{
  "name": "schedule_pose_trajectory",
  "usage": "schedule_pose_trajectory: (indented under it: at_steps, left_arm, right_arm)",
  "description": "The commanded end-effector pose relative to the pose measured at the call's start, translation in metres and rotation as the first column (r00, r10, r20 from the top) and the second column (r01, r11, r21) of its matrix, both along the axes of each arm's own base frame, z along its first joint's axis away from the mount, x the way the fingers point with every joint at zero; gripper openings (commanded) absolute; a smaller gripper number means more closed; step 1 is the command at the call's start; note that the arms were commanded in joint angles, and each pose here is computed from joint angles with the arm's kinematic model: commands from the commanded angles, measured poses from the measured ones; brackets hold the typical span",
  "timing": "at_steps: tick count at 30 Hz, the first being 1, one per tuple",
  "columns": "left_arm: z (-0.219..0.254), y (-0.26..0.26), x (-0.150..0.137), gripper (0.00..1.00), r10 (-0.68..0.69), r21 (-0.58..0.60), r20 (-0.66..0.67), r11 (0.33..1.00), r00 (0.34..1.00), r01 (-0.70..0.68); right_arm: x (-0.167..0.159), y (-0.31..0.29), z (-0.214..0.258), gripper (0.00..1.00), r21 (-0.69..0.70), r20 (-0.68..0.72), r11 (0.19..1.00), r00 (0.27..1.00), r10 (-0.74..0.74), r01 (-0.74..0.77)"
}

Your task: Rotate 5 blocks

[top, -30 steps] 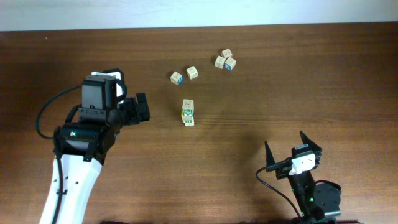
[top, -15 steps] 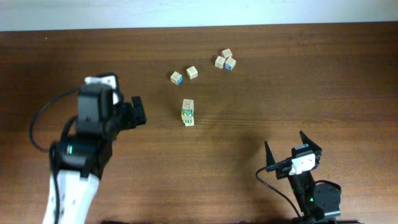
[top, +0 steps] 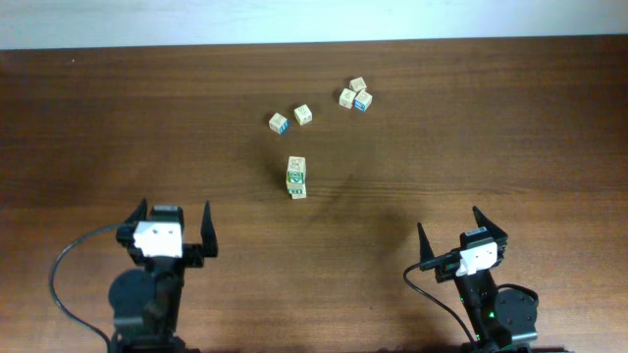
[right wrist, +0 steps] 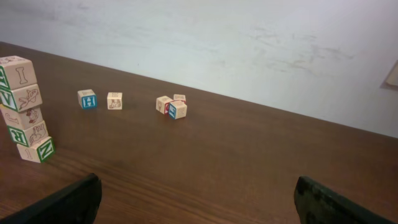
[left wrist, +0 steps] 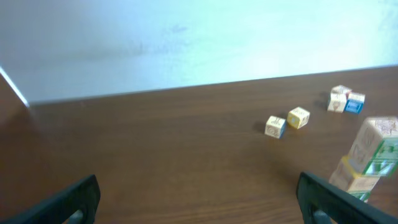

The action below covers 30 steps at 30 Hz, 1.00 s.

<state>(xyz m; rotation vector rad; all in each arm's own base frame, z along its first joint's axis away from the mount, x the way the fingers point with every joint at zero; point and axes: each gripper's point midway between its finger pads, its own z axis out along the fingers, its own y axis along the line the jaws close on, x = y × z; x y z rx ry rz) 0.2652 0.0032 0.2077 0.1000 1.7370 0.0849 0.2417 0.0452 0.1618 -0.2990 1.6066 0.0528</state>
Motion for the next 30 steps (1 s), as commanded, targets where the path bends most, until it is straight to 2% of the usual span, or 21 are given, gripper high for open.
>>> schedule_pose_trajectory:
  at_steps: [1, 4, 13, 30]
  left_arm:
    - [-0.015, -0.002, -0.008, 0.99, -0.054, 0.181, 0.027, 0.982, 0.998, 0.048]
    - [-0.028, -0.002, -0.011, 0.99, -0.06, 0.224, 0.034, 0.973, 0.998, 0.051]
    - [-0.057, 0.0, -0.018, 0.99, -0.046, 0.229, 0.062, 0.973, 0.997, 0.03]
    - [-0.049, -0.004, -0.019, 0.99, -0.067, 0.229, 0.095, 0.972, 0.993, 0.044]
  right_arm:
    - [-0.001, 0.003, -0.002, 0.98, 0.008, -0.001, 1.0, 1.0, 0.014, -0.014]
    - [-0.001, 0.003, -0.002, 0.98, 0.008, -0.001, 1.0, 1.0, 0.014, -0.014]
    - [-0.001, 0.003, -0.002, 0.98, 0.007, -0.001, 1.0, 1.0, 0.014, -0.014]
    - [-0.001, 0.003, -0.002, 0.98, 0.008, -0.001, 1.0, 1.0, 0.014, -0.014]
